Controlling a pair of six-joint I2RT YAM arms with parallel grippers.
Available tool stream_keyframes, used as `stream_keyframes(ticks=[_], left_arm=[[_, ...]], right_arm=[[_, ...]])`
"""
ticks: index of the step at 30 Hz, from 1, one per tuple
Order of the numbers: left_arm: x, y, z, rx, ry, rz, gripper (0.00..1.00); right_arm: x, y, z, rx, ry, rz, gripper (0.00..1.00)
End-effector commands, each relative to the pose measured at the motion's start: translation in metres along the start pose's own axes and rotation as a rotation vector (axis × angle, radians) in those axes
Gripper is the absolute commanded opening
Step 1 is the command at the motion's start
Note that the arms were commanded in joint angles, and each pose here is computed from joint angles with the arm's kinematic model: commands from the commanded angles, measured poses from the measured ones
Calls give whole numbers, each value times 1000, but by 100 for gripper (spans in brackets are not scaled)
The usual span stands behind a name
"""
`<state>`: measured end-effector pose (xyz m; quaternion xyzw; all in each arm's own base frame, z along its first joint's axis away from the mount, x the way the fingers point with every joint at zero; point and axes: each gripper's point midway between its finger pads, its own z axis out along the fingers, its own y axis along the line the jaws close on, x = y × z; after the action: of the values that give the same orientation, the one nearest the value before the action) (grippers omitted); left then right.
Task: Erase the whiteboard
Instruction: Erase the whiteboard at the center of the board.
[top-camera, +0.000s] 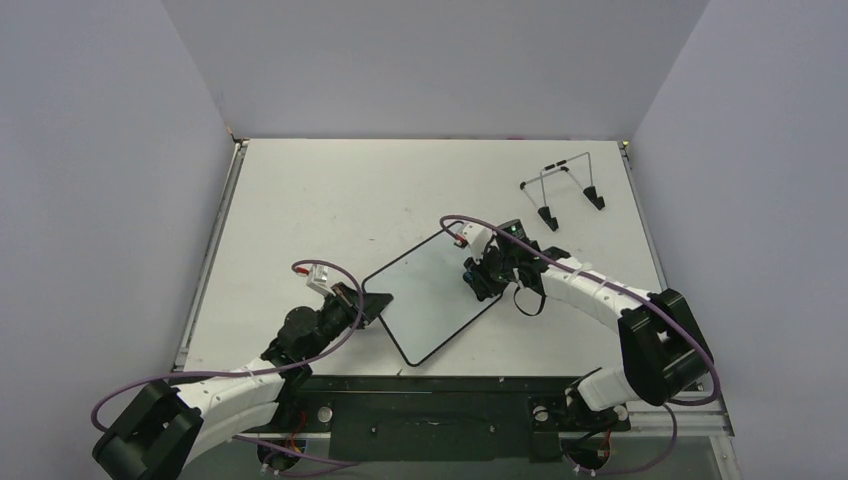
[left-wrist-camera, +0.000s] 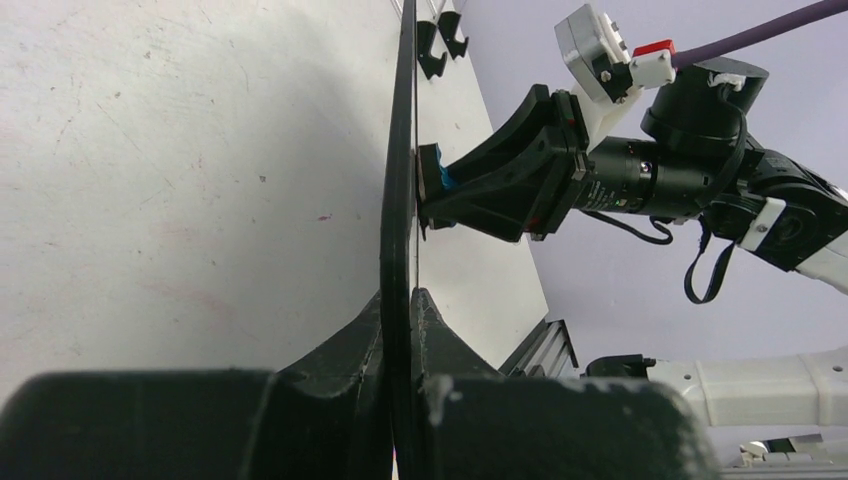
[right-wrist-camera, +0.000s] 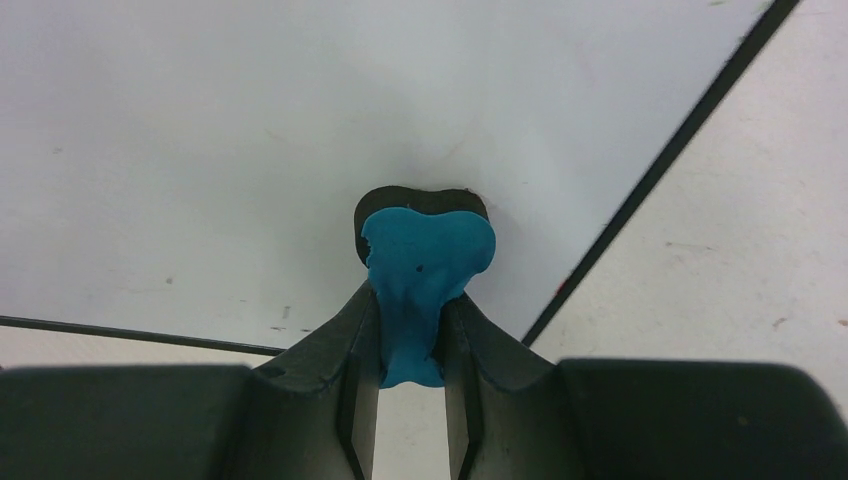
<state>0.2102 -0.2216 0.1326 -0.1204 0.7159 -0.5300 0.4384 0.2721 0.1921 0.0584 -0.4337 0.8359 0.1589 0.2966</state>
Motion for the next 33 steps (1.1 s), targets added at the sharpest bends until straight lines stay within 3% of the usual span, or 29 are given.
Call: stream_keyframes(ticks=[1, 8, 11, 14, 20, 26, 28, 33], left_arm=[[-33, -49, -3, 179, -136, -37, 0], [-31, -49, -2, 177, -127, -22, 0], [-30, -50, -1, 181, -119, -19, 0], [-28, -54, 0, 196, -101, -6, 0], [-23, -63, -1, 241, -68, 53, 0], [-24, -68, -3, 263, -70, 88, 0], [-25, -68, -3, 262, -73, 93, 0], [-31, -65, -4, 246, -108, 74, 0]], right_arm=[[-37, 32, 4, -74, -82, 38, 0], [-96, 125, -3, -235, -211, -130, 0], [-108, 153, 6, -258, -193, -179, 0], [-131, 135, 16, -138, -199, -167, 0], [-159, 33, 14, 92, -201, 23, 0], [-104, -39, 19, 202, -57, 150, 0], [-80, -39, 23, 178, -9, 153, 0], [-42, 22, 24, -59, 43, 52, 0]])
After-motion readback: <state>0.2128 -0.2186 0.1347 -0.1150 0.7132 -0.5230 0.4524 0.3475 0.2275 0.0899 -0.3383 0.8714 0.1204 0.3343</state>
